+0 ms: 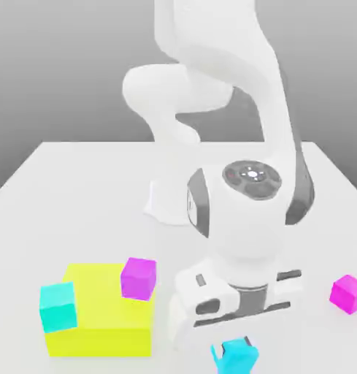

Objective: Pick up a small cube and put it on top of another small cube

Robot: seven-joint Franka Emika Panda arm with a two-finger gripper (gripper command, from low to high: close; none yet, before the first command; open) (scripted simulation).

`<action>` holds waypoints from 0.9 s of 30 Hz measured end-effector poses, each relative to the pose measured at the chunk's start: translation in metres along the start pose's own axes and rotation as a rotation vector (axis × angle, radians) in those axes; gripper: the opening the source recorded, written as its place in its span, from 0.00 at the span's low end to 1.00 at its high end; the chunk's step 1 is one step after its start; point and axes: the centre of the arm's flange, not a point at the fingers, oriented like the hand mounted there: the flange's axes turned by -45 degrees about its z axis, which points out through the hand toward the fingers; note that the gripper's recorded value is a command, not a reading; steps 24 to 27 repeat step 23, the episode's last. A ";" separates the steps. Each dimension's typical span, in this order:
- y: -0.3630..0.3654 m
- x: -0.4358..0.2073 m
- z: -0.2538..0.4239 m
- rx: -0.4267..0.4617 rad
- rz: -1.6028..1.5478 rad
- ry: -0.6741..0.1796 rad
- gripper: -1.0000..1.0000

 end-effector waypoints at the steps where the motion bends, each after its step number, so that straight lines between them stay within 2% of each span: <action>1: -0.027 -0.001 -0.006 0.003 -0.068 0.000 0.00; 7: -0.205 -0.045 -0.034 0.001 -0.542 -0.003 0.00; 11: -0.243 -0.062 0.003 -0.007 -0.654 -0.003 0.00; 12: -0.245 -0.064 0.014 -0.007 -0.658 -0.003 1.00; 18: -0.245 -0.065 0.020 -0.007 -0.660 -0.003 1.00; 23: -0.246 -0.064 -0.028 -0.008 -0.661 -0.002 1.00; 27: -0.246 -0.064 -0.028 -0.008 -0.661 -0.002 1.00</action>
